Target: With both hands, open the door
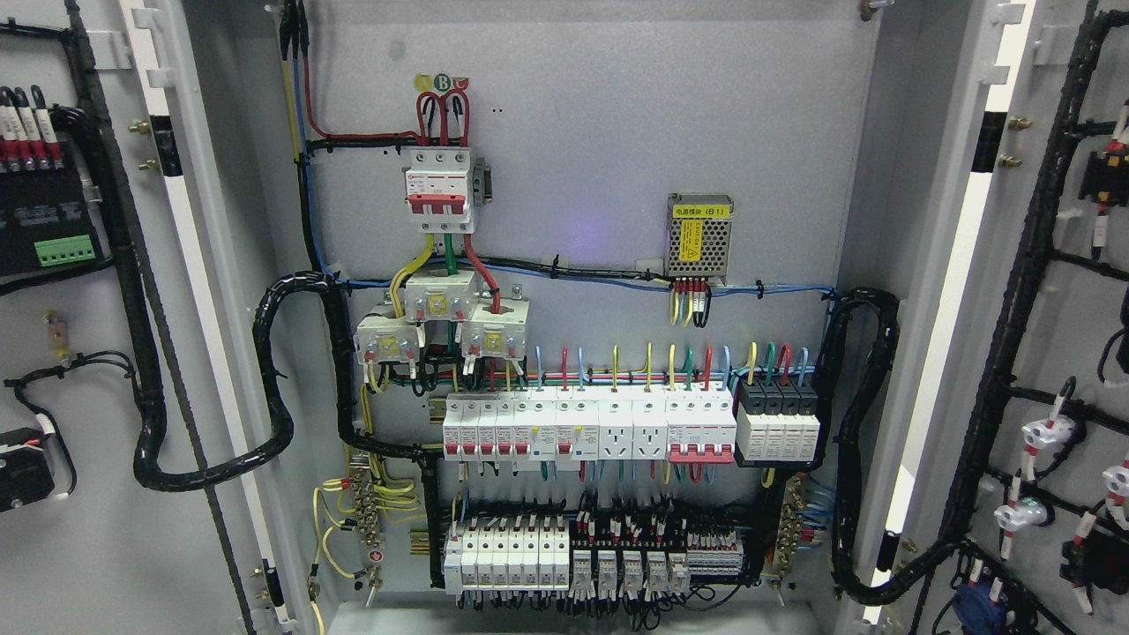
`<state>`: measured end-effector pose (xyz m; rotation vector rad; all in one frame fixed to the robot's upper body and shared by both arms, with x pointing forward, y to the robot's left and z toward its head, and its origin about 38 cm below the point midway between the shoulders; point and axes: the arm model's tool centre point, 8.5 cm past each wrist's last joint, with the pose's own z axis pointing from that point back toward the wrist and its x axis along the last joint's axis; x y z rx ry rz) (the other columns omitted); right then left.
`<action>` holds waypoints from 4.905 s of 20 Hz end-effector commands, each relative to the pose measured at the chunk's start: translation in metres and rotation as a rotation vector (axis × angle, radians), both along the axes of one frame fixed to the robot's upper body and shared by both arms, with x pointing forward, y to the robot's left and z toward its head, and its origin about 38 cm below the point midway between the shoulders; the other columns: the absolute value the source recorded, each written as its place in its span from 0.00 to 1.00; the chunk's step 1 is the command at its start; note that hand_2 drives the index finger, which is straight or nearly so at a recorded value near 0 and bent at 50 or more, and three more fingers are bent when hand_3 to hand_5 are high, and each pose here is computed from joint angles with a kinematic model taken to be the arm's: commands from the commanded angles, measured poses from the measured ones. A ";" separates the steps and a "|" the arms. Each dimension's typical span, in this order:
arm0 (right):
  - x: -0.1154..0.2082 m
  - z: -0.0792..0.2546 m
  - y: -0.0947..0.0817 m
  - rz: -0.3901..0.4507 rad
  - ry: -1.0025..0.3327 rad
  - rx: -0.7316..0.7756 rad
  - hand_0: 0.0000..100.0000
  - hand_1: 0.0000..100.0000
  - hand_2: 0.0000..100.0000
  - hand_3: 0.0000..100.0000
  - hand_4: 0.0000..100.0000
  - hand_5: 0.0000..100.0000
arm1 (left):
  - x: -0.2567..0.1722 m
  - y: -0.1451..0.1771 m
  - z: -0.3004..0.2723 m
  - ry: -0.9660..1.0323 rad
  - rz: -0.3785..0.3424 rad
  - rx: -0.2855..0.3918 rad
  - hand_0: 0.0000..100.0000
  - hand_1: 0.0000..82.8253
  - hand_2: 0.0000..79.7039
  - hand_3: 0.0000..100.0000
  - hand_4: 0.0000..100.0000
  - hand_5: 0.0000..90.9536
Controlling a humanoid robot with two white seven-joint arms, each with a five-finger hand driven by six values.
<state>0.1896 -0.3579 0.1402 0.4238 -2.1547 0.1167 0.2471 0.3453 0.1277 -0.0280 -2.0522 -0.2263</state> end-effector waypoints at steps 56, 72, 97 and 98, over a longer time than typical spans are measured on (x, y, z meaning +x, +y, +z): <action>-0.287 -0.394 0.170 0.054 2.091 -0.263 0.12 0.39 0.00 0.00 0.00 0.00 | -0.357 -0.113 -0.378 1.951 0.096 -0.045 0.12 0.47 0.00 0.00 0.00 0.00; -0.242 -0.403 0.163 -0.030 2.152 -0.421 0.12 0.39 0.00 0.00 0.00 0.00 | -0.336 -0.111 -0.386 2.115 0.162 -0.110 0.12 0.47 0.00 0.00 0.00 0.00; -0.241 -0.403 0.163 -0.046 2.173 -0.392 0.12 0.39 0.00 0.00 0.00 0.00 | -0.323 -0.108 -0.387 2.069 0.214 -0.176 0.12 0.47 0.00 0.00 0.00 0.00; -0.241 -0.403 0.162 -0.048 2.174 -0.394 0.12 0.39 0.00 0.00 0.00 0.00 | -0.323 -0.108 -0.387 2.068 0.214 -0.176 0.12 0.47 0.00 0.00 0.00 0.00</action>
